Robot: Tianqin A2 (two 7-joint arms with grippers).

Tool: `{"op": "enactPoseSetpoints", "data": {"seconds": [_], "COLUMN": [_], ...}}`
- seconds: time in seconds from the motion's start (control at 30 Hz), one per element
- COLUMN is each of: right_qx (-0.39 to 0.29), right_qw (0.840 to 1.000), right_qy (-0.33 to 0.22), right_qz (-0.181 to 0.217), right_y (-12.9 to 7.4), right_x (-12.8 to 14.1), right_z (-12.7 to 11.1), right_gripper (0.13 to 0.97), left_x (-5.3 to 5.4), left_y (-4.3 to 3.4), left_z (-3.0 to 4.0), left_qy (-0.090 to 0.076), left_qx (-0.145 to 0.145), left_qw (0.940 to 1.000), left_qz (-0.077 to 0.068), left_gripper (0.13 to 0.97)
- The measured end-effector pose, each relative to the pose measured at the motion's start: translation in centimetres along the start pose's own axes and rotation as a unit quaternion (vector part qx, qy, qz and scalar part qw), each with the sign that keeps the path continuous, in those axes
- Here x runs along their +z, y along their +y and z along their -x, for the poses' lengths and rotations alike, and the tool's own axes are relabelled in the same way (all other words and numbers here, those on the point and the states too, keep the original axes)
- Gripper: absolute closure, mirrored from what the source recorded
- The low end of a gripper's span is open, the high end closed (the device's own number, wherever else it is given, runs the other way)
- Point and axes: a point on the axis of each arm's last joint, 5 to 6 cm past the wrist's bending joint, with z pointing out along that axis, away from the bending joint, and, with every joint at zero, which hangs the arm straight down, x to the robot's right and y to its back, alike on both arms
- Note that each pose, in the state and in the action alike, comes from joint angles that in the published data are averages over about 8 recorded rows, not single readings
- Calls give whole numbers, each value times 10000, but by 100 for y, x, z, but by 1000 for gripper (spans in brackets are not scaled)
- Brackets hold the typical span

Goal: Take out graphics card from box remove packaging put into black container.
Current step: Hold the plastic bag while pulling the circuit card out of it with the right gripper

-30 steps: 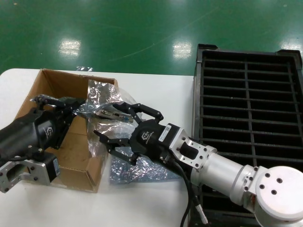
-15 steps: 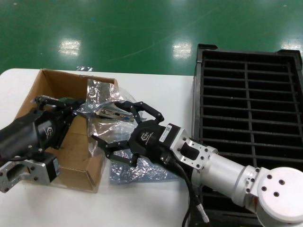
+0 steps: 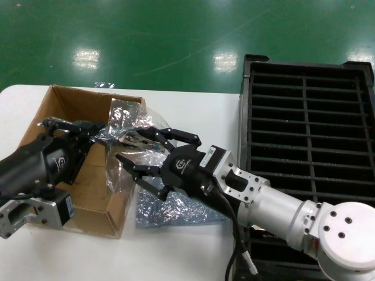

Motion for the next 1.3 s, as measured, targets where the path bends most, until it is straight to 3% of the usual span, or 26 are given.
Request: {"op": "enactPoseSetpoints", "data": {"seconds": [0.63, 1.07, 1.3], "right_qx": [-25, -236, -313], "right_qw": [10000, 9995, 9989], "right_qy": [5, -103, -252], "right_qz": [25, -159, -230], "right_y": [15, -189, -244], "right_x": [36, -273, -266], "right_z": [-48, -50, 17], "right_gripper": [898, 907, 907], "left_x": [0, 0, 0], "left_y": [0, 0, 0], "left_z": [0, 0, 0], "left_qy": [0, 0, 0], "left_qx": [0, 0, 0], "left_qw": [10000, 10000, 10000], "left_qz": [0, 0, 1], "left_gripper": [958, 958, 958]}}
